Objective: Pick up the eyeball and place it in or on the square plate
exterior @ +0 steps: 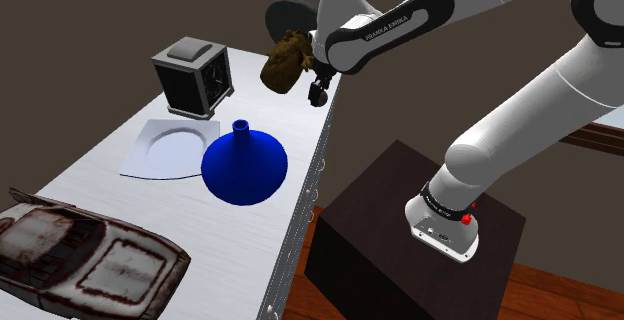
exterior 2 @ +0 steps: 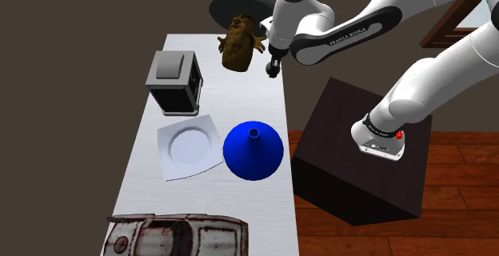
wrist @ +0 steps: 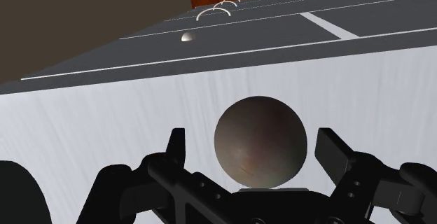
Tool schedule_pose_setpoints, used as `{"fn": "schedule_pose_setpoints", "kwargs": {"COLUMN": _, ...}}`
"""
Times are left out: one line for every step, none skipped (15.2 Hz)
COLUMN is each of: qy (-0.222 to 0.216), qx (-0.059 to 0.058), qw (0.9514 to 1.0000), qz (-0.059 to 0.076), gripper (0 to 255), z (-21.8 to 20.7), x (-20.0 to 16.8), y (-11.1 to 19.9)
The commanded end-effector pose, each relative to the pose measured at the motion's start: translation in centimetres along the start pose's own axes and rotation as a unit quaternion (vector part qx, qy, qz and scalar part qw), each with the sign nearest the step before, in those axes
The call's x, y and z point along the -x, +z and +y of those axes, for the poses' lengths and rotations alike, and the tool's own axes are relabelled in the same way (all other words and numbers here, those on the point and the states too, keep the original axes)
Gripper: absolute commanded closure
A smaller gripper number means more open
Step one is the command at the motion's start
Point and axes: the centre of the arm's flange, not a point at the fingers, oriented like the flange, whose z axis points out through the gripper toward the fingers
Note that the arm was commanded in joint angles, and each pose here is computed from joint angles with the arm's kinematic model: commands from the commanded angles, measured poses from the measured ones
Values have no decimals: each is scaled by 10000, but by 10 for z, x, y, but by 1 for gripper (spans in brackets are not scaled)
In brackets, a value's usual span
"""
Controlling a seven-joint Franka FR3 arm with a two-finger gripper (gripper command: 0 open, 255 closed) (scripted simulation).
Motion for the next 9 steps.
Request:
{"fn": "schedule_pose_setpoints", "kwargs": {"qy": -1, "qx": 0, "qw": 10000, "qz": 2, "gripper": 0, "z": 0, "x": 0, "y": 3}}
{"fn": "schedule_pose_setpoints", "kwargs": {"qy": -1, "qx": 0, "qw": 10000, "qz": 2, "gripper": 0, "z": 0, "x": 0, "y": 3}}
{"fn": "schedule_pose_setpoints", "kwargs": {"qy": -1, "qx": 0, "qw": 10000, "qz": 2, "gripper": 0, "z": 0, "x": 0, "y": 3}}
{"fn": "schedule_pose_setpoints", "kwargs": {"qy": -1, "qx": 0, "qw": 10000, "qz": 2, "gripper": 0, "z": 0, "x": 0, "y": 3}}
{"fn": "schedule_pose_setpoints", "kwargs": {"qy": -1, "qx": 0, "qw": 10000, "qz": 2, "gripper": 0, "z": 0, "x": 0, "y": 3}}
{"fn": "schedule_pose_setpoints", "kwargs": {"qy": -1, "qx": 0, "qw": 10000, "qz": 2, "gripper": 0, "z": 0, "x": 0, "y": 3}}
{"fn": "schedule_pose_setpoints", "kwargs": {"qy": -1, "qx": 0, "qw": 10000, "qz": 2, "gripper": 0, "z": 0, "x": 0, "y": 3}}
{"fn": "schedule_pose_setpoints", "kwargs": {"qy": -1, "qx": 0, "qw": 10000, "qz": 2, "gripper": 255, "z": 0, "x": 0, "y": 3}}
{"fn": "schedule_pose_setpoints", "kwargs": {"qy": -1, "qx": 0, "qw": 10000, "qz": 2, "gripper": 255, "z": 0, "x": 0, "y": 3}}
